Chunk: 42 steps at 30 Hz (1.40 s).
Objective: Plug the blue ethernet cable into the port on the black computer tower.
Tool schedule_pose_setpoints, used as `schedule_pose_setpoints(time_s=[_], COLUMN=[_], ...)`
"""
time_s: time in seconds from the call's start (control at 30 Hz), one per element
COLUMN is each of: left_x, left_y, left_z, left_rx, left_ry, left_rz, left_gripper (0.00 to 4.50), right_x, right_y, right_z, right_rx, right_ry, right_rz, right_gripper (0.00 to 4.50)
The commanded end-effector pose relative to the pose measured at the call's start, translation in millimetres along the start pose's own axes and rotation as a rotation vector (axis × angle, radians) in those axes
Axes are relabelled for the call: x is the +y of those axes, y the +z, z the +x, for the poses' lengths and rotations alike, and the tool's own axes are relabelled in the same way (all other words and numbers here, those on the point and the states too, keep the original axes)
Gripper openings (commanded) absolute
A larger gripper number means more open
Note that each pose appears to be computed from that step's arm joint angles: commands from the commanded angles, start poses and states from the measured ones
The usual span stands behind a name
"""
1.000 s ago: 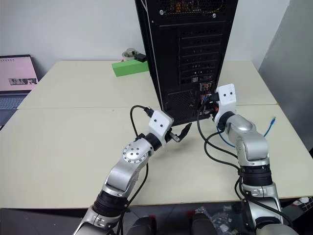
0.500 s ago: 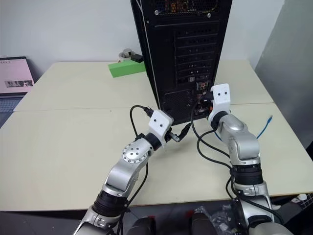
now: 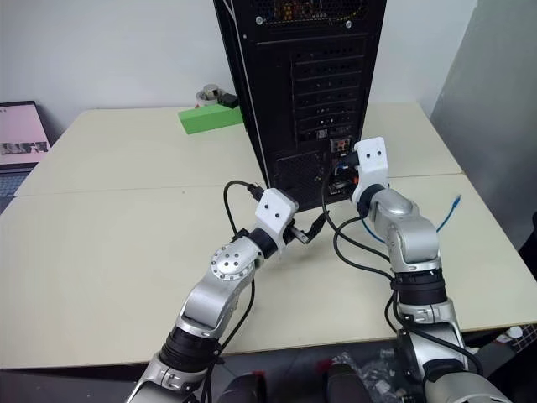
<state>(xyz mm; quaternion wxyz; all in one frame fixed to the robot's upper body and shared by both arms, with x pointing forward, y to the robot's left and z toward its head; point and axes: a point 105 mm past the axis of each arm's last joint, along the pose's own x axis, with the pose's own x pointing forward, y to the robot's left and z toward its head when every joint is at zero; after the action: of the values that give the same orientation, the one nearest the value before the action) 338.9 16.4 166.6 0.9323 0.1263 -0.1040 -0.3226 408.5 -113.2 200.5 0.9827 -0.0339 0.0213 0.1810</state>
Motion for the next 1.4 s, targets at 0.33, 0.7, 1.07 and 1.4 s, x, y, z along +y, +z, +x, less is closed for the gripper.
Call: schedule_pose_setpoints(time_s=[0.33,0.7,1.07,1.4], left_x=[0,5,21,63], left_y=[17,15,15,27], left_z=[-1,-3,-25,-75], left_rx=[-0.066,-0.058,0.017,0.07], left_ry=[0.006,0.015,-0.043,-0.185], left_rz=[0.017,0.005,0.006,0.014], left_gripper=[4.5,4.5,4.5,4.5], right_x=[18,9,-14,-37], right_y=[43,37,41,26], right_z=[8,2,-40,-97], right_rx=[-0.161,-0.137,-0.098,-0.076], right_ry=[0.001,0.056,0.195,0.403], right_rz=[-0.082,-0.07,-0.153,-0.234], right_gripper=[0.0,0.9,3.23,4.47])
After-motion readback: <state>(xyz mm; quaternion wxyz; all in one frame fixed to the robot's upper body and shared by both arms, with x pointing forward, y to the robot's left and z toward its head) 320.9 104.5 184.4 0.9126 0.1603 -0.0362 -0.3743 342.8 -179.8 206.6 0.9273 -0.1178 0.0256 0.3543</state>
